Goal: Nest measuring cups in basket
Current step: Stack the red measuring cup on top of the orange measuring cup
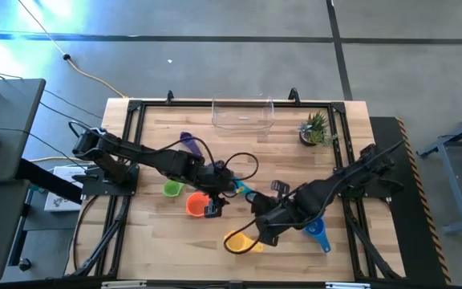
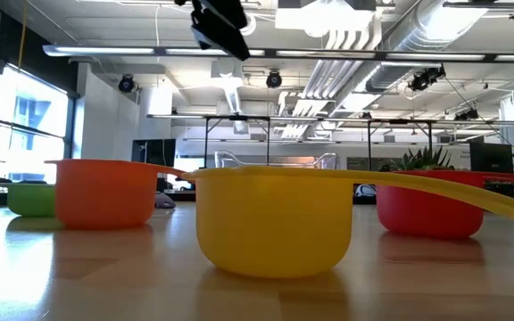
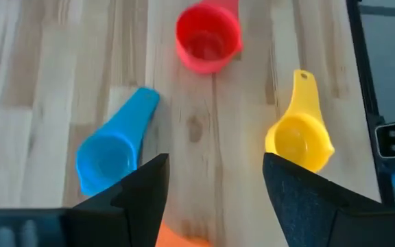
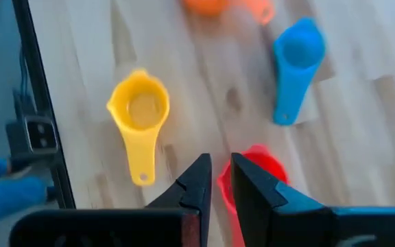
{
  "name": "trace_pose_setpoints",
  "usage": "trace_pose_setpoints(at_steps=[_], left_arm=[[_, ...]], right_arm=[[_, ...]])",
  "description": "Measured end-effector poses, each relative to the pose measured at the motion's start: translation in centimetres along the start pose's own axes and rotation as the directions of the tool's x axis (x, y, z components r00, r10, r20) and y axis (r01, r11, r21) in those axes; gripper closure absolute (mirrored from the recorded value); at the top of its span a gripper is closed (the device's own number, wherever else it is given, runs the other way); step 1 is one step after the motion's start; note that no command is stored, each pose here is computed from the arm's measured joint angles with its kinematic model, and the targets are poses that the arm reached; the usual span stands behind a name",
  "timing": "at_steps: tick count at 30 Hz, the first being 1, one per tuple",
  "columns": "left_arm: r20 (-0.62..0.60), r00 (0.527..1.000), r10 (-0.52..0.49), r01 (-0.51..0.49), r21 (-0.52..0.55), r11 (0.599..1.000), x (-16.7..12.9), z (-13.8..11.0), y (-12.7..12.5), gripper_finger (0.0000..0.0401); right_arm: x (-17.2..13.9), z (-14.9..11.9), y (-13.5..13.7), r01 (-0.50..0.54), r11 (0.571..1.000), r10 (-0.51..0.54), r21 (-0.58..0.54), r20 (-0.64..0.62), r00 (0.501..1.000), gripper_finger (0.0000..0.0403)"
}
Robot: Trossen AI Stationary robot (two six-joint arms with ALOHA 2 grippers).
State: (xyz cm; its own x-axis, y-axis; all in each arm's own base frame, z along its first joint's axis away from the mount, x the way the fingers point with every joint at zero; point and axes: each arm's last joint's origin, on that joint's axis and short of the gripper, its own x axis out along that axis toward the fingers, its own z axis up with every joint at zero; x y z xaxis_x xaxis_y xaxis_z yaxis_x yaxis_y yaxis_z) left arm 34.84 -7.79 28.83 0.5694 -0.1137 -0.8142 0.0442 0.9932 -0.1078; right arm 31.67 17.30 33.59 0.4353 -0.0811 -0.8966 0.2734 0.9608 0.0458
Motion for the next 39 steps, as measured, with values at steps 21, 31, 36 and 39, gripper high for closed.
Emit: trace_pose_setpoints(at_steps=[21, 31, 36, 39], left_arm=[[0.335, 0.942, -0.032, -0.078, 0.311, 0.947, -0.5, 3.2, -0.6, 0.0178], [0.339, 0.940, -0.022, -0.094, 0.320, 0.943, 3.2, 3.5, -0.6, 0.0178], [0.329, 0.944, -0.012, -0.102, 0.329, 0.939, 6.0, 3.4, -0.6, 0.0178], [0.333, 0.943, -0.014, -0.103, 0.330, 0.938, 7.8, 3.3, -0.7, 0.0178]], right_arm=[[-12.4, 3.5, -4.1, 0.187, 0.940, -0.304, 0.284, 0.456, 0.837, 0.0355], [-13.4, 4.5, -6.8, 0.183, 0.927, -0.326, 0.328, 0.461, 0.825, 0.0355], [-13.1, 5.1, -7.8, 0.205, 0.922, -0.341, 0.328, 0.438, 0.832, 0.0355], [-12.9, 5.4, -8.3, 0.203, 0.919, -0.341, 0.339, 0.422, 0.840, 0.0355]])
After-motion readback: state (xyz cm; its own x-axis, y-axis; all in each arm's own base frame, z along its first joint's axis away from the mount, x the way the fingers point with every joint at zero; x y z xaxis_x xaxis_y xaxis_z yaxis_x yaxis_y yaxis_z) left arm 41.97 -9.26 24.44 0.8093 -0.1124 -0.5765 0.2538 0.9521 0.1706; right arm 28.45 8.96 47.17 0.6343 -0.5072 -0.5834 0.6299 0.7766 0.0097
